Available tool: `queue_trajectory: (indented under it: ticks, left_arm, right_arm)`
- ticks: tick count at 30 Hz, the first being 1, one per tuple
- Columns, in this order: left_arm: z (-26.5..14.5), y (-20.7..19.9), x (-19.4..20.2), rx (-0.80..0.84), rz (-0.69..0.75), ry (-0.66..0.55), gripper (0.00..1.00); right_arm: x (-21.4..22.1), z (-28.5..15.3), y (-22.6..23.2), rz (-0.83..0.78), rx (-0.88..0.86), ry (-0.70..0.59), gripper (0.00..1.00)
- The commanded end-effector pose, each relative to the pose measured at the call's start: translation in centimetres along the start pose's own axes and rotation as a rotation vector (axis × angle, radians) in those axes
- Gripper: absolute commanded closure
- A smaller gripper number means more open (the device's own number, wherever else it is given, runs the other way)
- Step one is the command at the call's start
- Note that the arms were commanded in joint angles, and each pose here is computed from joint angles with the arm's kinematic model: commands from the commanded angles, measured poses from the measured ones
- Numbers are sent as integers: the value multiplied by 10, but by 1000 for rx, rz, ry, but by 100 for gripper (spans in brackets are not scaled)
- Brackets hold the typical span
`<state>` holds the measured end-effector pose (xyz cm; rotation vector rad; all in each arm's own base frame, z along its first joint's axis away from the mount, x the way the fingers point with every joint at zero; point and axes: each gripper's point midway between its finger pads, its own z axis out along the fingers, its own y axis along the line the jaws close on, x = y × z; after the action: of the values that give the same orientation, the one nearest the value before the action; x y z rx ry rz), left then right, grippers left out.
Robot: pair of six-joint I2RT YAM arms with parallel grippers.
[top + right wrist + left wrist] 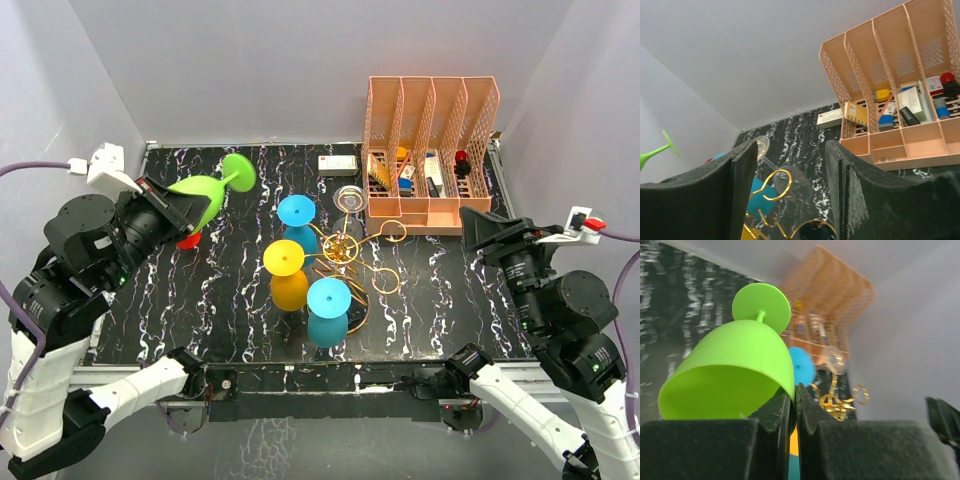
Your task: Take the wine glass off the wine glass rack
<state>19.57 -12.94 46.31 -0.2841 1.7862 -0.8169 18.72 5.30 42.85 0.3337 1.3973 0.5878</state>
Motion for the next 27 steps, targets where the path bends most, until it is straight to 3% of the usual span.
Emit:
queue_trajectory:
  ticks: [1,10,18,23,27]
  left_arm:
    - [-20,77,2,-365,102,-21,100]
    - [0,133,66,-671,163,243,100]
    - [33,156,95,-769,282,417,100]
    - [56,191,110,-735,170,601,100]
    - [54,223,106,-806,152,653,100]
  right_arm:
    - [6,2,-14,-102,48,9,39]
    - [43,13,-11,-122,13,116,39]
    - [66,16,-8,-152,-23,194,38]
    - [71,19,-6,-174,-34,215,38]
    - [70,21,-8,-171,-19,211,38]
